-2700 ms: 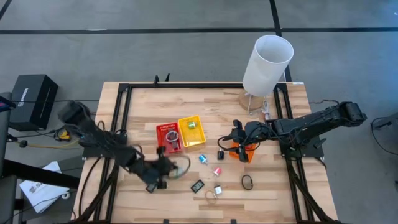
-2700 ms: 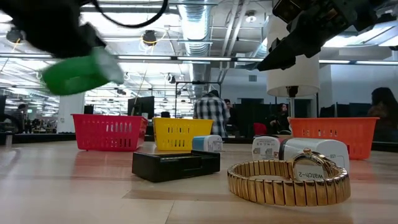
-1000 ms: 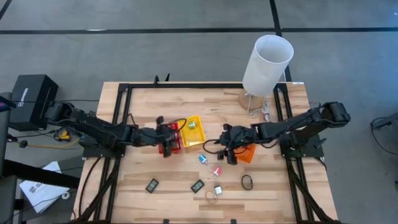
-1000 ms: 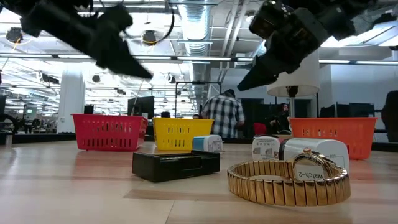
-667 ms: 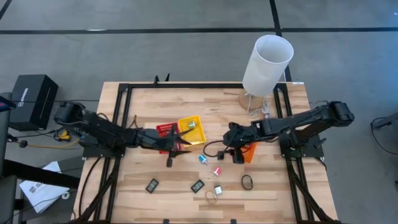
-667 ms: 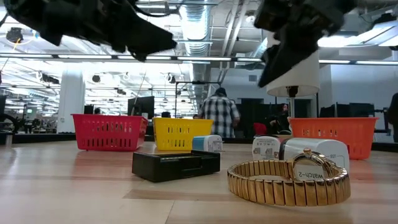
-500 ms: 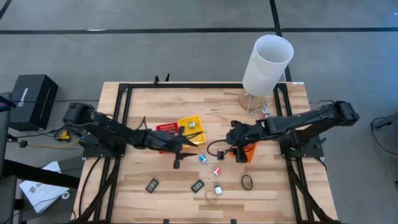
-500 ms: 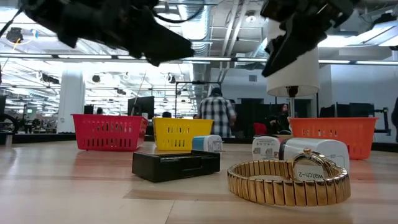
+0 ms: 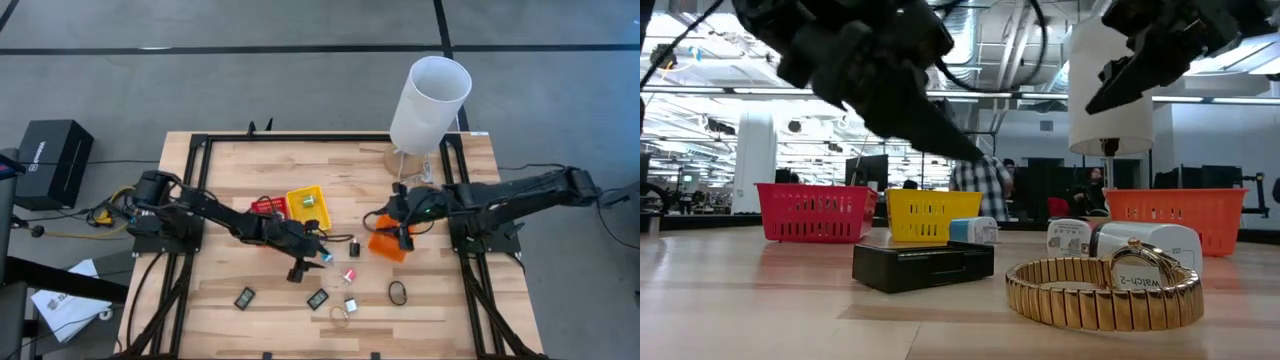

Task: Pick & Place Office items
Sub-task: Put the blue charger adapter into the yellow bin

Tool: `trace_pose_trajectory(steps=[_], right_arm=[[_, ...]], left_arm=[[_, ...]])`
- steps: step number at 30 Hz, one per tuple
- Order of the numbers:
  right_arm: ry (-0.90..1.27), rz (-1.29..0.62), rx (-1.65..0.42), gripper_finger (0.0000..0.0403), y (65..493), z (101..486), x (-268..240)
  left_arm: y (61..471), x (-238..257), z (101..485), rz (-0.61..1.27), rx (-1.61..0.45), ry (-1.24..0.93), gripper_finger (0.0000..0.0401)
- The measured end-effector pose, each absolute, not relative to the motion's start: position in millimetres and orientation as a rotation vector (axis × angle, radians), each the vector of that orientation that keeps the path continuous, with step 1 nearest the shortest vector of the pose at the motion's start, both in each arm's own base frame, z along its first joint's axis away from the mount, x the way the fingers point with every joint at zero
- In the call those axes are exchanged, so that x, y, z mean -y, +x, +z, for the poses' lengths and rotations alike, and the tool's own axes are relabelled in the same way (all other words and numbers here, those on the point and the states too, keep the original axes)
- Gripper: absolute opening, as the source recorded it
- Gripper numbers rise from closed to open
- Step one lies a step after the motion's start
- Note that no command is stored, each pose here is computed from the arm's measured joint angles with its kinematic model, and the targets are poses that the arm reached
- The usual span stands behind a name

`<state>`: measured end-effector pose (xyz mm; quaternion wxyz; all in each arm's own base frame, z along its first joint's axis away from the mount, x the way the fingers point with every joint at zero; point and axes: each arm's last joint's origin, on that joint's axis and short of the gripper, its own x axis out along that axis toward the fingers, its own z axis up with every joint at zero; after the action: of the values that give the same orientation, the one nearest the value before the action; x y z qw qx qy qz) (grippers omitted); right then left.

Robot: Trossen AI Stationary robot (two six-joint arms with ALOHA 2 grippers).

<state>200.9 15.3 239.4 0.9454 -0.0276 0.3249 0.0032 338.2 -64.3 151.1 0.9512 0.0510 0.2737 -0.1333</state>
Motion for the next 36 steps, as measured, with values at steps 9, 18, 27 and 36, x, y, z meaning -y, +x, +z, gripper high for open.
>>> trace_pose_trajectory(steps=[9,18,27,36], right_arm=[[-0.032,-0.023,-0.468,0.0203,190,258,-8],[-0.041,-0.02,-0.487,0.0203,197,254,-9],[-0.043,-0.021,-0.507,0.0203,199,250,-9],[-0.043,-0.02,-0.509,0.0203,199,250,-9]], left_arm=[[360,62,147,-0.327,-0.728,0.275,0.0182],[368,44,148,-0.308,-0.775,0.32,0.0198],[368,46,143,-0.382,-0.776,0.399,0.0231],[369,42,139,-0.372,-0.785,0.395,0.0237]])
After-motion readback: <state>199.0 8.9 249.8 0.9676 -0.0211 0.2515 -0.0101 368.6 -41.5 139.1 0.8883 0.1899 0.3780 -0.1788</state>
